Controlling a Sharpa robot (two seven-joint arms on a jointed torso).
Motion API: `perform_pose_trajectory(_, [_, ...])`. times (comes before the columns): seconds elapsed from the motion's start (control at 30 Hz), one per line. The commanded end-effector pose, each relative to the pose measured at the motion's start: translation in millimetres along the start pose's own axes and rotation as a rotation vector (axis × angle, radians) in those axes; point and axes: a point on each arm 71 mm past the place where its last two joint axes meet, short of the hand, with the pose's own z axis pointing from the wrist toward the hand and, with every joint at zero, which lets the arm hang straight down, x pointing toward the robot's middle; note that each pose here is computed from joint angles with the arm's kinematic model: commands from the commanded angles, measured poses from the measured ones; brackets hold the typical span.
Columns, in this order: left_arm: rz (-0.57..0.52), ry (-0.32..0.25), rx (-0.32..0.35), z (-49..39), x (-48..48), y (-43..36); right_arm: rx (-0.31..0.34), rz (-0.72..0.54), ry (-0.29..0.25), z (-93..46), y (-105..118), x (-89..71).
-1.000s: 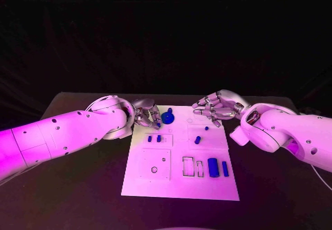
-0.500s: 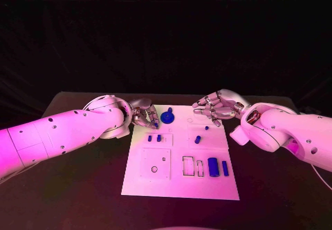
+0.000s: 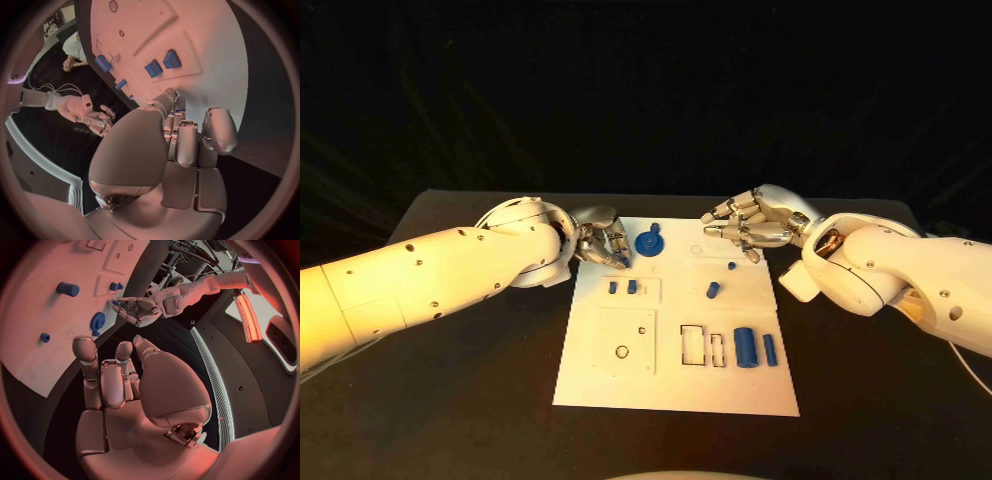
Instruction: Assemble the parts on the task board
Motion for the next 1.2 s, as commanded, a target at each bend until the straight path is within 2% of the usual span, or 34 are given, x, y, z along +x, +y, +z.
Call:
perform_pose_trajectory(0.03, [0.017, 0.019, 0.006, 1.2, 1.9, -2.1, -0.012, -0.001, 0.007, 0.1, 1.1, 1.2])
perform_pose_trajectory(1.2, [0.027, 0.058, 0.007, 8.5, 8.3, -5.1, -0.011, 0.001, 0.016, 0.3, 1.2, 2.1])
